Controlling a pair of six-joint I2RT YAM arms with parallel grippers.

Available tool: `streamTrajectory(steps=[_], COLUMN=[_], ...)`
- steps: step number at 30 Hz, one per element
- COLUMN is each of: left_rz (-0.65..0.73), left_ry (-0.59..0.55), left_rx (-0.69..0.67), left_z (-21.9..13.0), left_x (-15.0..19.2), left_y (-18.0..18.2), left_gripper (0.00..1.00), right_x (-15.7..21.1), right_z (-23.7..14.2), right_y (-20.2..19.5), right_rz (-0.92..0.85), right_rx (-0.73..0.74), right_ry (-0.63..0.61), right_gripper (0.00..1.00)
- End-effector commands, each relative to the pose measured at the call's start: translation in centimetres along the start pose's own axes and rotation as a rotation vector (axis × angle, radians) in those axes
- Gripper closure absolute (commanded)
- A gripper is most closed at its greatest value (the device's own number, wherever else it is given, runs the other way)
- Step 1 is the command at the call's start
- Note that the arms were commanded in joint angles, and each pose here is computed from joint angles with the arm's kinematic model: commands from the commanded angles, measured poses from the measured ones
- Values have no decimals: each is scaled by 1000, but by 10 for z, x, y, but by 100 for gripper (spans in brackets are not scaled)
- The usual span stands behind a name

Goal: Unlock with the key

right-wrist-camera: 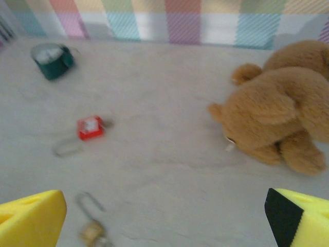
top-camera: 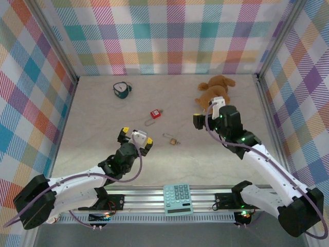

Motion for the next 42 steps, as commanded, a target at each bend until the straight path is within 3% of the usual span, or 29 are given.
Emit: streamTrajectory(steps=[1, 4, 7, 9, 13, 18, 21, 28, 33, 42], left_rz=[-109, -154, -178, -185, -258, -364, -384, -402, -457, -480], left_ry=[-196, -196, -184, -168, -105, -85, -42, 13, 92, 100], left_rx=[-40, -141, -226, -263, -340, -314, -300, -328, -349, -360], left_z=[5, 15, 26, 34, 53, 75, 83, 94, 106, 107], left_x=[-24, -9, 6, 13, 32, 67, 68, 66, 66, 67], left_y=[25, 49, 69, 79, 91, 99, 105, 111, 124, 129], left_gripper=[0, 0, 0, 0, 0, 0, 0, 0, 0, 0], right_x=[5, 32, 57, 70, 92, 115, 127, 119, 119, 119], right_z=[4, 12, 23, 34, 51, 72, 81, 97, 98, 98], right_y=[-14, -24, -36, -47, -69, -86, -96, -113, -118, -119], right_rz=[-144, -233, -263, -245, -128, -65, 9, 82, 113, 111], right_rx=[129, 162, 199, 234, 282, 284, 296, 203, 194, 195], right_ry=[-149, -217, -209, -166, -203, -214, -211, -88, -83, -84], right_gripper=[1, 1, 1, 1, 1, 1, 1, 1, 1, 1])
Point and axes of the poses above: each hand's point on the last joint's axis, 136 mm out from that joint toward the fingers, its own z axis out along the fingers, its own y axis along the line the jaws close on, x = y × z, the point moved 9 cm from there along -z, back along the fingers, and after that the axes turned 7 degrees about -z, right-handed, at the moved point
